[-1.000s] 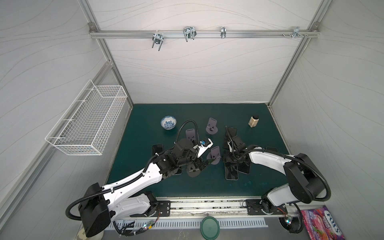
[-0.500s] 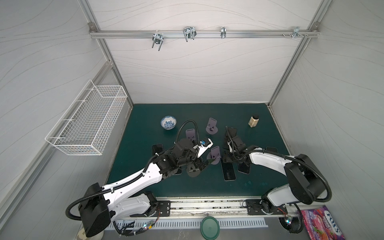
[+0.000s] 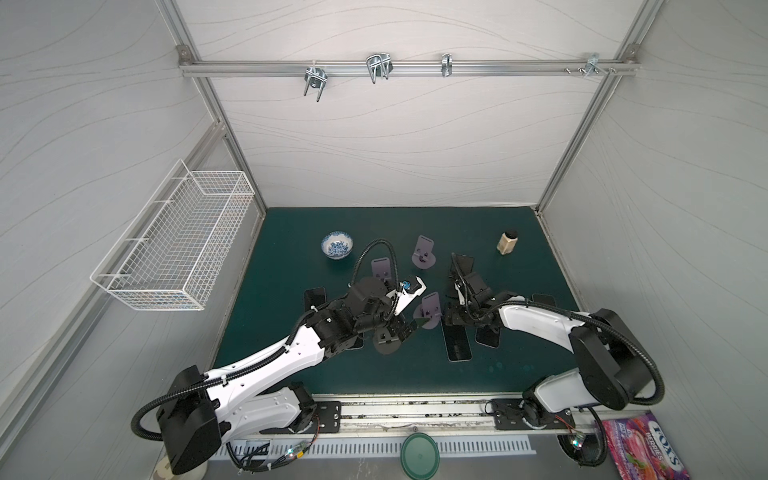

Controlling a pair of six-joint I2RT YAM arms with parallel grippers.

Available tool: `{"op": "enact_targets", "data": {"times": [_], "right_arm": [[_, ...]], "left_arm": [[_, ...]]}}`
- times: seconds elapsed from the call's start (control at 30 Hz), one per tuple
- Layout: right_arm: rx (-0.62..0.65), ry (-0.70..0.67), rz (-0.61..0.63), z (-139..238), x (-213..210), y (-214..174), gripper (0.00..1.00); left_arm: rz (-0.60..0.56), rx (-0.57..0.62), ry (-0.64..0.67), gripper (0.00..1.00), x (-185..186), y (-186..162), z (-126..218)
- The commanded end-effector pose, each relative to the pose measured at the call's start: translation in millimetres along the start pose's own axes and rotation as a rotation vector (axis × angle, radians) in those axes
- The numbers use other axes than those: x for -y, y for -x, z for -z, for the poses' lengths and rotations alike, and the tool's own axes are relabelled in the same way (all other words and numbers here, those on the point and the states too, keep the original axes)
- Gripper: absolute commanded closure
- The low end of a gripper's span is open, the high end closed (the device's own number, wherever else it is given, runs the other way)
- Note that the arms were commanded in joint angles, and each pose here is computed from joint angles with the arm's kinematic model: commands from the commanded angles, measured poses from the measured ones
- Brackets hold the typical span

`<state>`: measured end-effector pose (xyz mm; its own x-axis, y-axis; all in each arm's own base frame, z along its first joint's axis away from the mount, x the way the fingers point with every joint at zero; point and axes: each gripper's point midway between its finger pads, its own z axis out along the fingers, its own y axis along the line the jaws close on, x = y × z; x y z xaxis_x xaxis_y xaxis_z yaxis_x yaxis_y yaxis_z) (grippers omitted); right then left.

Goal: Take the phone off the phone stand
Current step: 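Open the right gripper and release the teal phone on the table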

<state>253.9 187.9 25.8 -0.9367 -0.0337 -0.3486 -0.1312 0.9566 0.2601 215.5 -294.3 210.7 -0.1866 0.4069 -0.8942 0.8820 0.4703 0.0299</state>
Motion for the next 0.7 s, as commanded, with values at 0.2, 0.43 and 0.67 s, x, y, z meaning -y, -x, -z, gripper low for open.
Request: {"op": "enact_targets", "data": {"times": [0.2,0.43,0.67], "right_arm": [[-0.126,-0.090,-0.039,-8,27,-46,0.23],[-0.115,-0.116,-0.012,0,27,-51,0.15],[-0.104,-0.140,-0.011,6,33,-57,0.15]], "left_arm": [[-0.020,0.030,-0.010,0.06,2,11,2],[-0.018,0.032,-0.014,0.06,3,11,2],[-0.018,0.033,-0.014,0.06,3,12,2]]}}
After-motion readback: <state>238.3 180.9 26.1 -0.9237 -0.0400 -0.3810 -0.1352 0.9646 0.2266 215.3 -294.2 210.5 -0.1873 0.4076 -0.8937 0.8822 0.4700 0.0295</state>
